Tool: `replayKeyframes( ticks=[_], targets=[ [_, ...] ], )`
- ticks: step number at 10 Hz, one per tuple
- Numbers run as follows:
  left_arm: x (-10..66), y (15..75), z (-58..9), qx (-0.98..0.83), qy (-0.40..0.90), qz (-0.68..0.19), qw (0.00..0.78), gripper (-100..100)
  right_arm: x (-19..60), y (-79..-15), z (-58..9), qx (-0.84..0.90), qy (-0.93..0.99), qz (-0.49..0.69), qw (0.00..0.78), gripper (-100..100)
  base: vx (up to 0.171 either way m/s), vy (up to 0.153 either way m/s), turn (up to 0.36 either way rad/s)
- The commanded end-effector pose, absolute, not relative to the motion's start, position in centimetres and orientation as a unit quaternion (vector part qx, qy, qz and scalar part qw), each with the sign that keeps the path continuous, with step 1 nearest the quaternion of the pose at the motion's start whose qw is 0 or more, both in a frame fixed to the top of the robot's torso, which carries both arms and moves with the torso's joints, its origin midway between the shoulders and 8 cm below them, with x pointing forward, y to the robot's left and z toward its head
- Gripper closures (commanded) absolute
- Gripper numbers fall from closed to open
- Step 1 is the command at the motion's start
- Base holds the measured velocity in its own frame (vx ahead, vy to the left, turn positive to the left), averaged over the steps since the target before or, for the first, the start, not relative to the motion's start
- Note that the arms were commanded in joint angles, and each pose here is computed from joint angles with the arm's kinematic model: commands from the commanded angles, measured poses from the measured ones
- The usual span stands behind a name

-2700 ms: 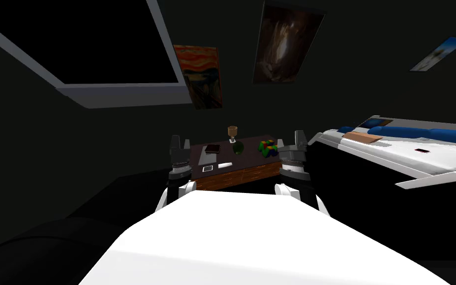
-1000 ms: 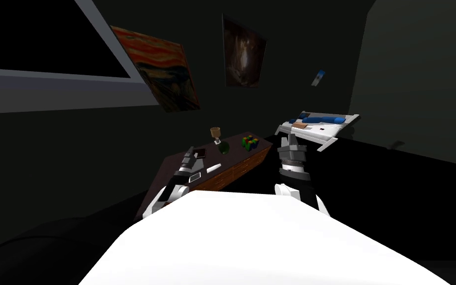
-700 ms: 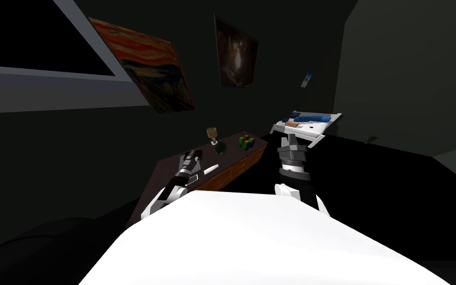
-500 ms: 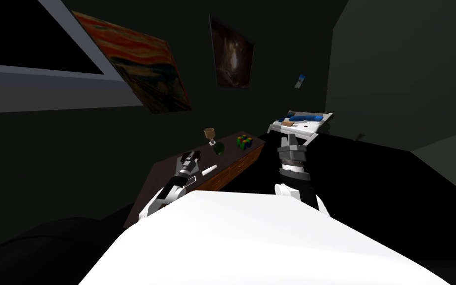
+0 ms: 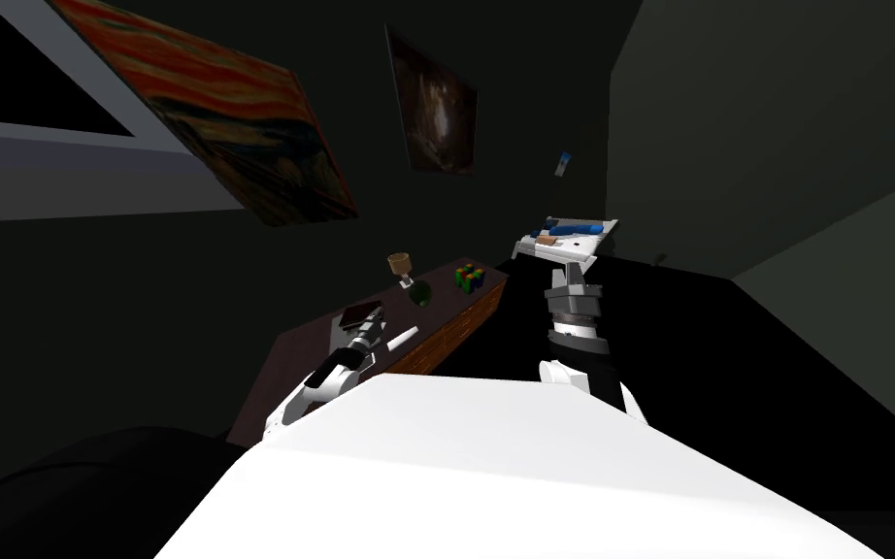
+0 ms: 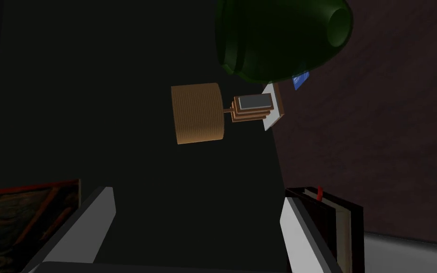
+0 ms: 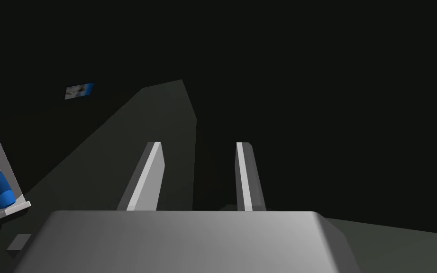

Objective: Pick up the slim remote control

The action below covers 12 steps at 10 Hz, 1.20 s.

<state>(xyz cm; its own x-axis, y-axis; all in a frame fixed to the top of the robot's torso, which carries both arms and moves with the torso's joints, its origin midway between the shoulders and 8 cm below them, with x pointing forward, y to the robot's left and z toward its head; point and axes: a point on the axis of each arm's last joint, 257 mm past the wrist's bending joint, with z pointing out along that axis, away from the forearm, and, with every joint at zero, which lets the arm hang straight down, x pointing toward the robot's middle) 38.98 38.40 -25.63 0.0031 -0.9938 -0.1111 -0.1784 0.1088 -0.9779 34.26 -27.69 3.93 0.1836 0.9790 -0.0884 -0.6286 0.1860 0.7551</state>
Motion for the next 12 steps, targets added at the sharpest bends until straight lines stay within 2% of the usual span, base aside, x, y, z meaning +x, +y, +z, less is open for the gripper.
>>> replayKeyframes(
  ticks=[1,12],
  targets=[
    [38.3,40.0,-28.6,-0.546,0.581,-0.398,0.454,-100,34.3,-27.7,3.9,0.295,0.297,0.566,0.710,0,0.012,-0.029,-0.223],
    [30.0,48.9,-41.7,-0.708,0.583,-0.262,0.303,-100,34.3,-27.7,3.9,0.295,0.297,0.566,0.710,0,0.028,-0.031,-0.158]
  ],
)
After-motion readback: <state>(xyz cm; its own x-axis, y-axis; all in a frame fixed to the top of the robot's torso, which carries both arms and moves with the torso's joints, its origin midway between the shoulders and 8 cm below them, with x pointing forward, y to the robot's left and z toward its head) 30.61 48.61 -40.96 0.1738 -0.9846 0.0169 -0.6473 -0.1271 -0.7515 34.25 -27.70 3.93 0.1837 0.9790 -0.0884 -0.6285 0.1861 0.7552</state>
